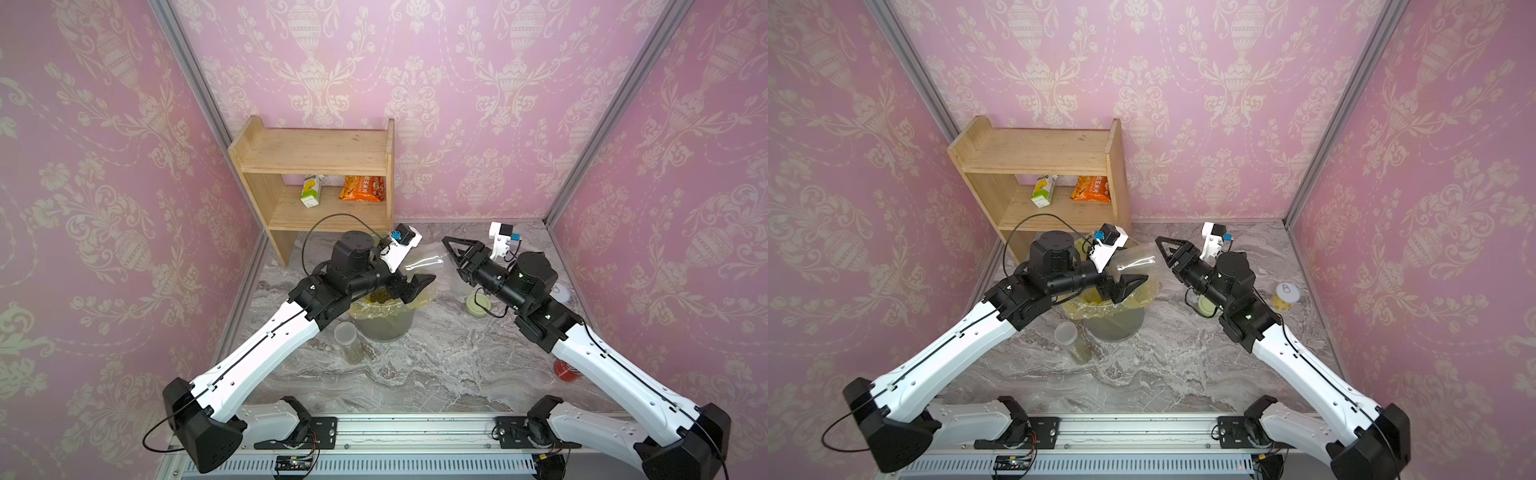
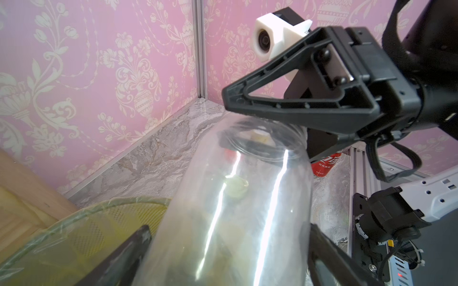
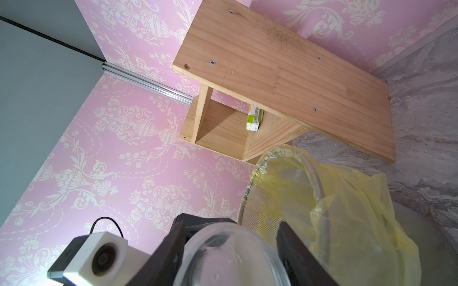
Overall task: Empty moldy mung beans from jars
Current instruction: Place the jar at the center of the board.
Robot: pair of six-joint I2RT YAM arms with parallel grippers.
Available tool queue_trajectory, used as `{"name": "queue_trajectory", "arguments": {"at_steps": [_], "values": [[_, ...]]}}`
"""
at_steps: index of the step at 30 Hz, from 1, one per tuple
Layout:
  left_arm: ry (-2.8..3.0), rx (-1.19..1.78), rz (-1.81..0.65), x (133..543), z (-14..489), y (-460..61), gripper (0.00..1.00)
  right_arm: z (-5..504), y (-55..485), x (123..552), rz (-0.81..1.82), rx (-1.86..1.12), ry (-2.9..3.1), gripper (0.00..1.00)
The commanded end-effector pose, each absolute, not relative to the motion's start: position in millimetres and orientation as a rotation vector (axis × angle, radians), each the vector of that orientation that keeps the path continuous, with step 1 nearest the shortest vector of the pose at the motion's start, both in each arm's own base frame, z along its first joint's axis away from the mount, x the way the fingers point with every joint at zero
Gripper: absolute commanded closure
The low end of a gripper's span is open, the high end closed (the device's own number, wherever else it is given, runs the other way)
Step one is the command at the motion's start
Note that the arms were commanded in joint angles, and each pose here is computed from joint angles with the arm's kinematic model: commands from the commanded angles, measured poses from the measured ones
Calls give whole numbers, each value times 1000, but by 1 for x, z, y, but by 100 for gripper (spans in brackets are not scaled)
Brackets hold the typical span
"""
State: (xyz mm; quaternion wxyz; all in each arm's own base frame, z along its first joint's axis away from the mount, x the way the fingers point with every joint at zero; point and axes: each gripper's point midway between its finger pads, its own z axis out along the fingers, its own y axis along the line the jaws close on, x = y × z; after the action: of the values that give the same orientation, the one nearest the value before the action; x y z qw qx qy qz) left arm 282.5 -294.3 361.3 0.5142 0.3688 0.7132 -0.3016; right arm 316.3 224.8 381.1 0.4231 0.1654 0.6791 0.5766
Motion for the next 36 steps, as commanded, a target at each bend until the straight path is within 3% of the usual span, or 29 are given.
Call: {"name": "queue_trajectory", "arguments": {"at_steps": [1,15,36], "values": [[1676,749,-614,305,381,-270,3,400,218,311,1460,401,1656,49],[1665,743,-623,303,383,-269,1,394,202,318,1382,432,1661,49],[1660,734,-608,306,382,-267,2,365,105,288,707,399,1760,50]]}}
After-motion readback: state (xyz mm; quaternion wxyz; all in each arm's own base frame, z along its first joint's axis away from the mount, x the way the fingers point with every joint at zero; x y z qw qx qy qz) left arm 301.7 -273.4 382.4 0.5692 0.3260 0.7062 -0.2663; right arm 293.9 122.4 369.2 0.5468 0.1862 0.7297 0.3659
